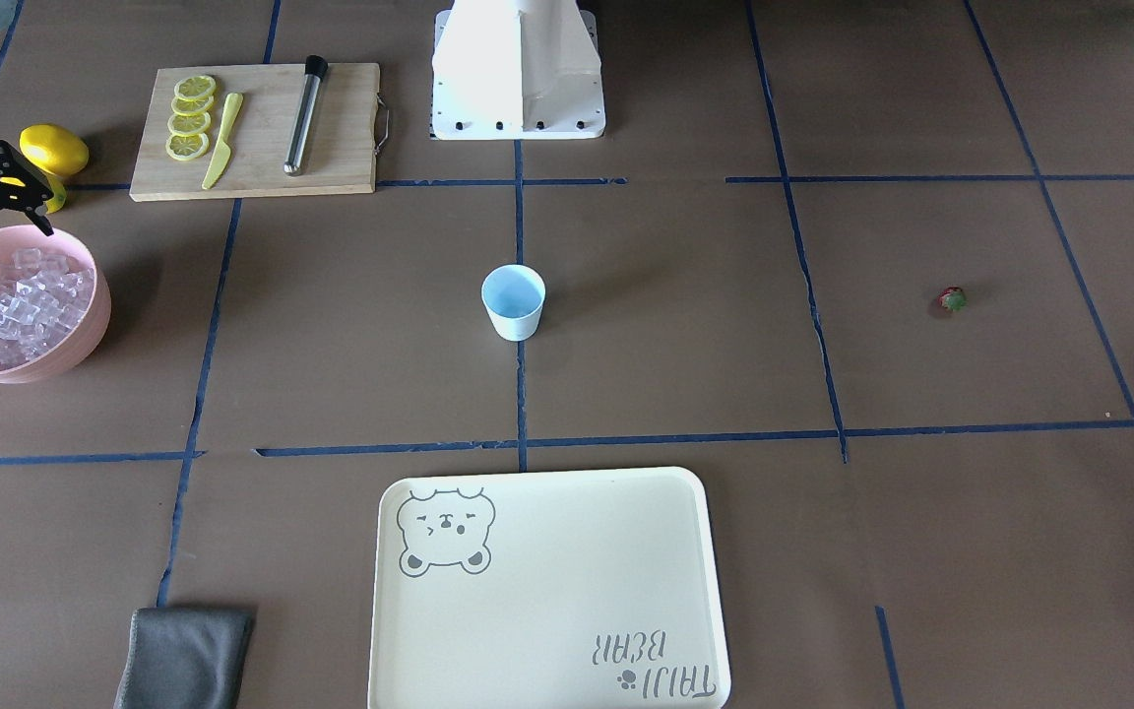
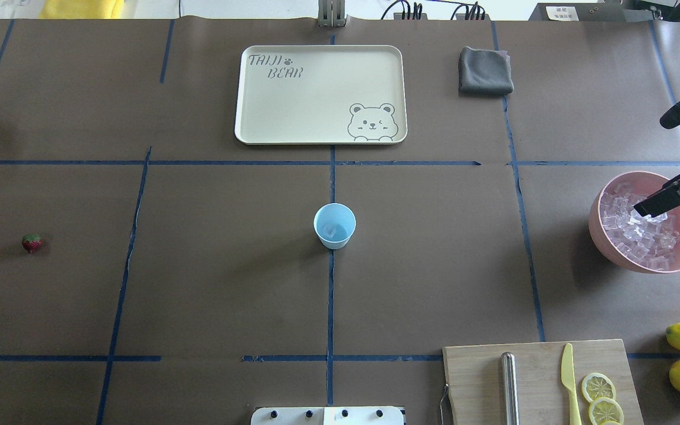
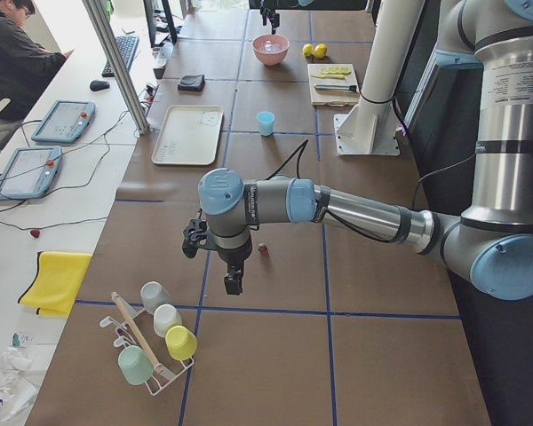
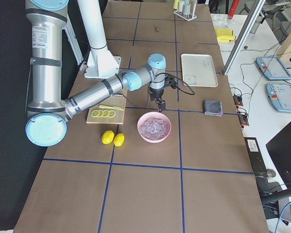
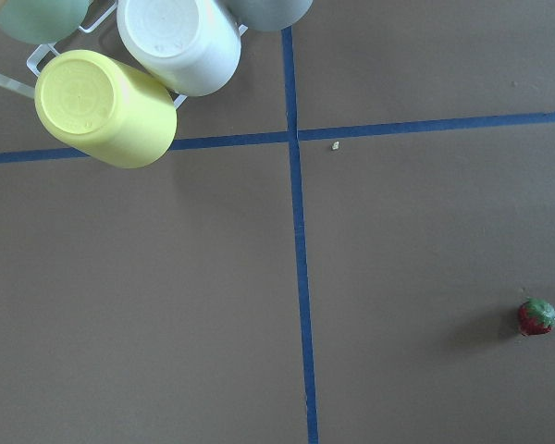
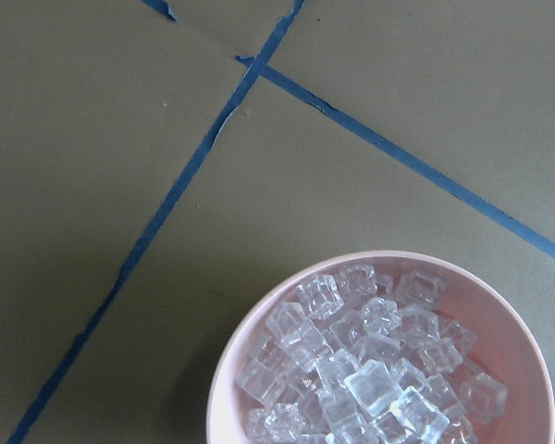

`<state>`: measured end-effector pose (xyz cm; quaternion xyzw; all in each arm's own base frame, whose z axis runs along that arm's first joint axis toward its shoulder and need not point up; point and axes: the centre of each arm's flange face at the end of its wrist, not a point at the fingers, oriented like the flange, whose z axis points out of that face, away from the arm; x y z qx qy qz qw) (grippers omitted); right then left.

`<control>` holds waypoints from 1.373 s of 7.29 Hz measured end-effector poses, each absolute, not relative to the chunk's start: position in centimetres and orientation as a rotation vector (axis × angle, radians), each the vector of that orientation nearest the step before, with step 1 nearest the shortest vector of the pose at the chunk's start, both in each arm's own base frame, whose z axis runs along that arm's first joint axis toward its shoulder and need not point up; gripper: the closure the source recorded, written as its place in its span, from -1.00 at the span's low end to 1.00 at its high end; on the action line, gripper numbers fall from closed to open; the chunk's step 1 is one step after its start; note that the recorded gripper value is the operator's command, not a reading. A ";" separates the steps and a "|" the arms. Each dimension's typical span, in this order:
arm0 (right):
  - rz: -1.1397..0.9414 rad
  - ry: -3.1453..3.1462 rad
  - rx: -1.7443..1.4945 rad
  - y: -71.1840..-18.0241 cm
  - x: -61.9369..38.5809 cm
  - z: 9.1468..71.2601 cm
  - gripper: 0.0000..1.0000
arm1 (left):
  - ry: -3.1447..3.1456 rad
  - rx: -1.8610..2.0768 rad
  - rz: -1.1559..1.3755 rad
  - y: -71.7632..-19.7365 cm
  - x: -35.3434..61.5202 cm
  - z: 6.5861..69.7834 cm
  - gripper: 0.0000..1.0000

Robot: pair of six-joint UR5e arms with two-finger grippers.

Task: Put ice and strawberries in cup
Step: 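Lower the right gripper into the bowl and grasp another ice cube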

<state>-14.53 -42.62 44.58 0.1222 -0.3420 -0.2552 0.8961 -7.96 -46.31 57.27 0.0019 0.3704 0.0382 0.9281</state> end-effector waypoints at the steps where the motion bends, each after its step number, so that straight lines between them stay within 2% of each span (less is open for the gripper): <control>1: -0.600 -0.694 0.265 -42.2 -14.0 46.0 -1.00 | 0.759 0.002 0.077 -46.3 -7.9 57.3 -1.00; 5: -0.861 -0.646 0.302 -43.0 -13.5 50.1 -0.98 | 0.760 -0.002 0.076 -46.2 -7.9 57.5 -1.00; 7: -0.893 -0.642 0.314 -43.6 -13.8 51.3 -0.97 | 0.760 -0.003 0.076 -46.2 -7.9 57.5 -1.00; 10: -0.888 -0.644 0.325 -44.5 -14.4 54.5 -0.84 | 0.760 -0.002 0.077 -46.2 -7.9 57.5 -1.00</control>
